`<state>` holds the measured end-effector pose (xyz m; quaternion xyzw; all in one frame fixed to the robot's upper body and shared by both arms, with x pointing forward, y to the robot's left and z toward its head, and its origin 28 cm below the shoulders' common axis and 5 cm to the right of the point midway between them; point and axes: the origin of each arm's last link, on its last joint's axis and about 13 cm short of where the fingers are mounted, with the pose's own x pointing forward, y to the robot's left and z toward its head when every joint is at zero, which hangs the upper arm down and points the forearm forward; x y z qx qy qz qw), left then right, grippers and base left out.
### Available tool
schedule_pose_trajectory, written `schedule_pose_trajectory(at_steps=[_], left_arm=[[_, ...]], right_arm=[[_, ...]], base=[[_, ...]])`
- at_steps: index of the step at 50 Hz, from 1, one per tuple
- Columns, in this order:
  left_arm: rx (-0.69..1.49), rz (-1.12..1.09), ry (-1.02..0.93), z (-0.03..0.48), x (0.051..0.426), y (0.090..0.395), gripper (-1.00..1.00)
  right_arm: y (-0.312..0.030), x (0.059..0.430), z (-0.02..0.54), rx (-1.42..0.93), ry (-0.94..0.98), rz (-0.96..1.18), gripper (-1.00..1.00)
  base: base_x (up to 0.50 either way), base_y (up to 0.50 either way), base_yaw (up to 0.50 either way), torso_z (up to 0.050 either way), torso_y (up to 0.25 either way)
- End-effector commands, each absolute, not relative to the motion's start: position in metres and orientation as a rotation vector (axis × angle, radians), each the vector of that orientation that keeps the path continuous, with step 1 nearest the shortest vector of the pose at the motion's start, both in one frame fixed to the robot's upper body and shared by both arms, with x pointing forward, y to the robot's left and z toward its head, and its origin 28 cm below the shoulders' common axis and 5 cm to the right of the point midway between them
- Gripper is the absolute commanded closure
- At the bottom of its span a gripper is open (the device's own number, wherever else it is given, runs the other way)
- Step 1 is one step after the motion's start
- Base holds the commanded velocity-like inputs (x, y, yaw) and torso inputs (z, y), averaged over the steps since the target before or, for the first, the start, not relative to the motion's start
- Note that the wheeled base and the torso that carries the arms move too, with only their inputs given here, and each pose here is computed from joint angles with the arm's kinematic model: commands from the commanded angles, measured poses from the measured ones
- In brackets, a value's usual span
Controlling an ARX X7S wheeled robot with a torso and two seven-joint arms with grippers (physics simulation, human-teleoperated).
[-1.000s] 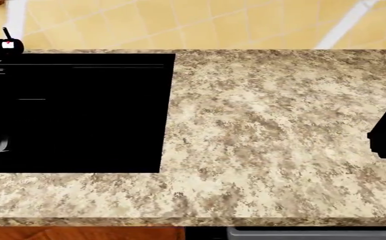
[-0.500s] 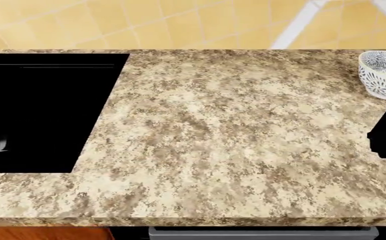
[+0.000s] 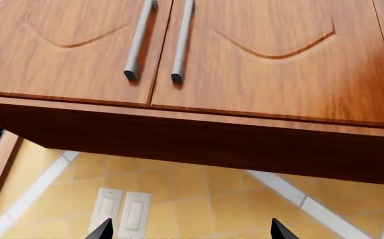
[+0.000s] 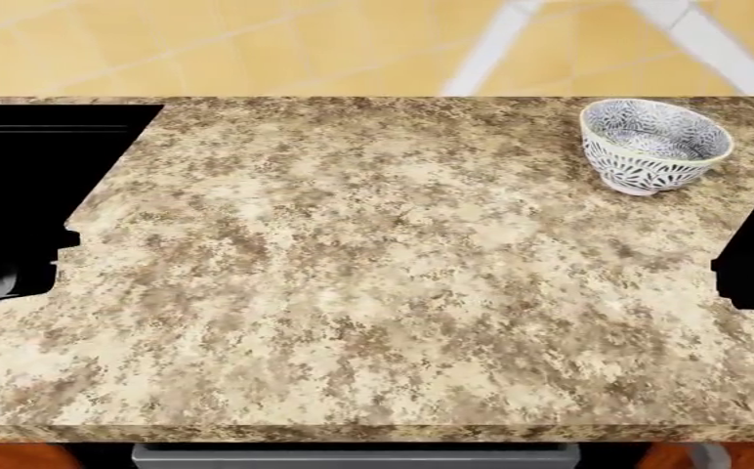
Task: Place the two vegetables and bowl onto the tray for setting up a vegetable dip station.
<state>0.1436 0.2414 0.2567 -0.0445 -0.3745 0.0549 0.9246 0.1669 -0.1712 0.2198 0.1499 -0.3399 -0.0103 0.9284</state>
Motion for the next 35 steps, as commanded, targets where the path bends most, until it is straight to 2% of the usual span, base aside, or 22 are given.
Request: schedule_pose_trajectory(at_steps=[1,13,24,35], left_arm=[[-0.092,0.112,-0.769,0.257,0.143,0.241,-1.0],[-0.095,0.115,-0.772,0.258,0.143,0.242,-1.0],[-0.097,0.119,-0.776,0.258,0.142,0.242,-1.0],[-0.207,0.308,-1.033,0.272,0.12,0.253,-1.0]], right_arm=[[-0.17,0.168,0.219,0.301,-0.691,-0.017,-1.0],[-0.17,0.169,0.22,0.307,-0.689,-0.006,-1.0],[-0.169,0.17,0.219,0.304,-0.685,-0.006,-1.0],[-0.169,0.171,0.218,0.293,-0.676,0.003,-1.0]], base=[[0.0,-0.5,0.0,0.0,0.0],[0.0,-0.45,0.0,0.0,0.0],[0.0,0.0,0.0,0.0,0.0],[0.0,0.0,0.0,0.0,0.0]])
